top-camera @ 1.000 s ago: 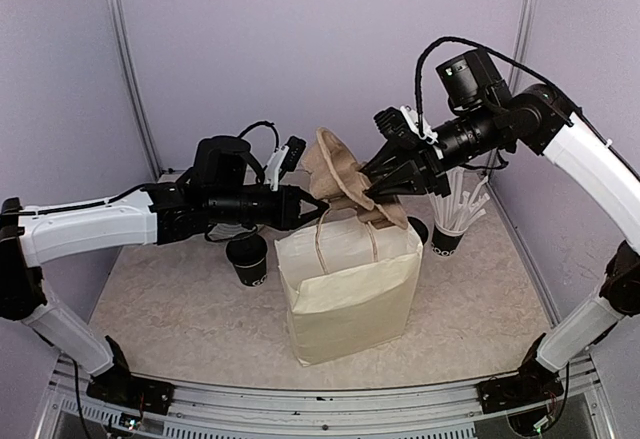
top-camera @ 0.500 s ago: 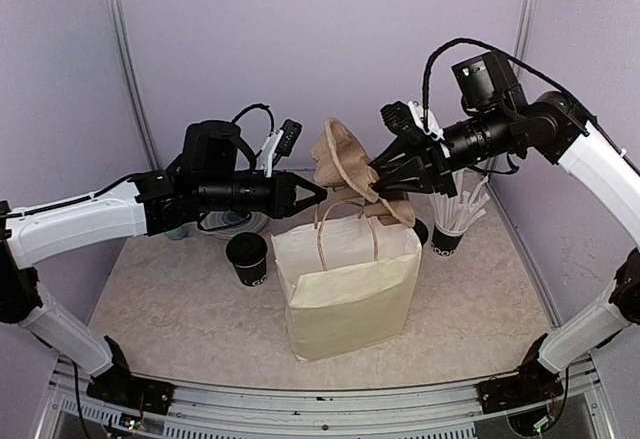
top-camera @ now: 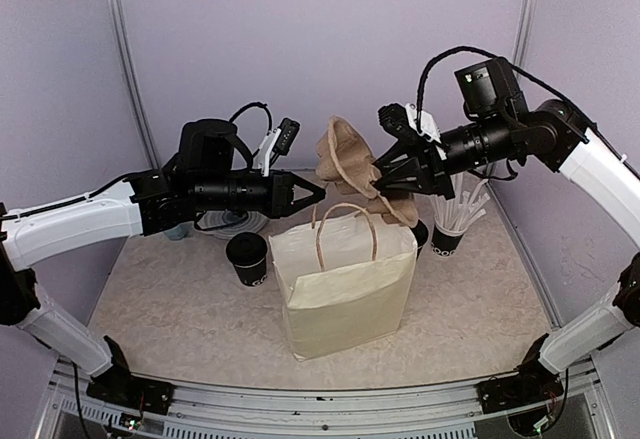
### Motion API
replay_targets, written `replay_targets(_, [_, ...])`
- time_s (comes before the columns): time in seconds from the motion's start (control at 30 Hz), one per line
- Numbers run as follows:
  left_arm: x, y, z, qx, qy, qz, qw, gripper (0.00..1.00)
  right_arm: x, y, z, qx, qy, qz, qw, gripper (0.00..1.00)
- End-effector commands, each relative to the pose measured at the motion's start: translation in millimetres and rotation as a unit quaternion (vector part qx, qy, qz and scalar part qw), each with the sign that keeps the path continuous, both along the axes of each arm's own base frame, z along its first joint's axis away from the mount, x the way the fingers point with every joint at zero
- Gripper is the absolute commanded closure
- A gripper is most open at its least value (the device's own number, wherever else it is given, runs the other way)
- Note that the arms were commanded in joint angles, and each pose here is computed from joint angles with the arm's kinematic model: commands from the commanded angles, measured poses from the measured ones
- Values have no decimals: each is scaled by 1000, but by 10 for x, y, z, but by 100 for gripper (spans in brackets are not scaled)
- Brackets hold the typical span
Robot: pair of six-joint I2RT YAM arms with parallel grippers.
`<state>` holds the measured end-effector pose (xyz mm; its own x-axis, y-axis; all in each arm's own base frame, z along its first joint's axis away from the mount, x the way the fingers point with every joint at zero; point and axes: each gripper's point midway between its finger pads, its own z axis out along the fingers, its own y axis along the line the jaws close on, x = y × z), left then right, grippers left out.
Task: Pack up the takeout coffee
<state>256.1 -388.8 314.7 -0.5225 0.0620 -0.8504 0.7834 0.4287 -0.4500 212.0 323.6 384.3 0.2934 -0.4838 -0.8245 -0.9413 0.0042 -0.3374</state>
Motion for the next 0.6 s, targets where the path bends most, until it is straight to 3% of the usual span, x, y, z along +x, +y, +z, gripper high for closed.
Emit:
replay_targets(0.0, [-36, 9, 175, -22, -13, 0, 1000, 100, 75, 9, -138, -11, 17, -15, 1000, 85])
replay_targets(0.27, [26, 39, 225, -29, -16, 22, 999, 100, -36, 103, -252, -29, 42, 10, 999, 84])
replay_targets(0.57, [88, 81, 179, -23, -6, 45, 999, 100, -406, 140, -194, -29, 37, 94, 994, 82])
